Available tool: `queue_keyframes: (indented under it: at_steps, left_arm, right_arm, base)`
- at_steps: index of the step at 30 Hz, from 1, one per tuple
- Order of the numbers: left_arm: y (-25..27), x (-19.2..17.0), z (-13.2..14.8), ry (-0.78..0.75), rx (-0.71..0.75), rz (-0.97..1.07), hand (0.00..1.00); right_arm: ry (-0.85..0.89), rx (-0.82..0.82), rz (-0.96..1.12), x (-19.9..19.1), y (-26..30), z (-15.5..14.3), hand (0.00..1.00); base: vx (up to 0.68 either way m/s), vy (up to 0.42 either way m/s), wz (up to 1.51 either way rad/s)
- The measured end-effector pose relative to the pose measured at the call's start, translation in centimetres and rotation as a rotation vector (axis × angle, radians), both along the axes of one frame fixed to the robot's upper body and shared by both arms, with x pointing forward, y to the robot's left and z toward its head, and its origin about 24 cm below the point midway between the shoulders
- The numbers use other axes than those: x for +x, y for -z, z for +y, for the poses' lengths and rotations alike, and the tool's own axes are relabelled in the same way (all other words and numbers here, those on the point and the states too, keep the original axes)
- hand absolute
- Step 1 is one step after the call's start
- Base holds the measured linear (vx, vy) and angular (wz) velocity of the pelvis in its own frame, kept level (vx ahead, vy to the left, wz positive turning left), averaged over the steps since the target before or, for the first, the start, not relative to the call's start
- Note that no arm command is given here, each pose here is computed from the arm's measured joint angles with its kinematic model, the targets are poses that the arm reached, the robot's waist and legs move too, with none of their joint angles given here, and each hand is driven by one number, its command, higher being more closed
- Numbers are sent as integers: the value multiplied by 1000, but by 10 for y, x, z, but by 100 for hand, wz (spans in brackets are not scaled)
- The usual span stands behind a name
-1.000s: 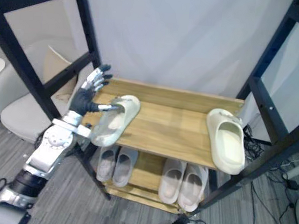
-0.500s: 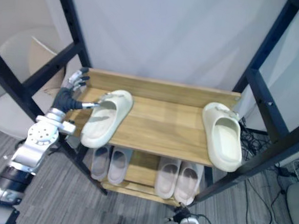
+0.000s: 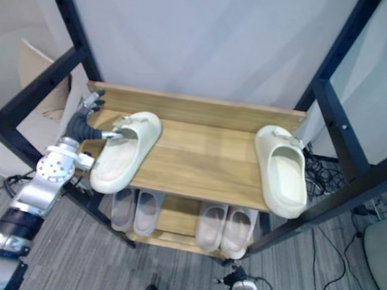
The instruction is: Organize the slippers on the shoe rack
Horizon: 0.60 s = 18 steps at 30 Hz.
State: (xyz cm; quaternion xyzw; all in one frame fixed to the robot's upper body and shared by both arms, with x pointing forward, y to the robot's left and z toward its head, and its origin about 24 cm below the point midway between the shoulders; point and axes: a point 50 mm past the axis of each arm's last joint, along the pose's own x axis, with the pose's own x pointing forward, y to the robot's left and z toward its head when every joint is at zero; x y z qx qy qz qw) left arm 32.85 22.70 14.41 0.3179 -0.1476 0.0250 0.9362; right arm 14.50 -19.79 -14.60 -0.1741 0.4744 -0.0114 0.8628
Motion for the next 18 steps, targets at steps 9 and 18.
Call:
queue_keyframes:
  at_steps: [9, 18]
  left_arm:
    - [-10, 15, 6, -51, 16, -4, 100]
    - [-13, 19, 9, -67, 36, -1, 100]
  right_arm:
    - [32, -4, 8, -6, 1, -3, 0]
    - [34, 6, 12, -7, 3, 0, 0]
  base:
    - [0, 6, -4]
    - [-26, 16, -7]
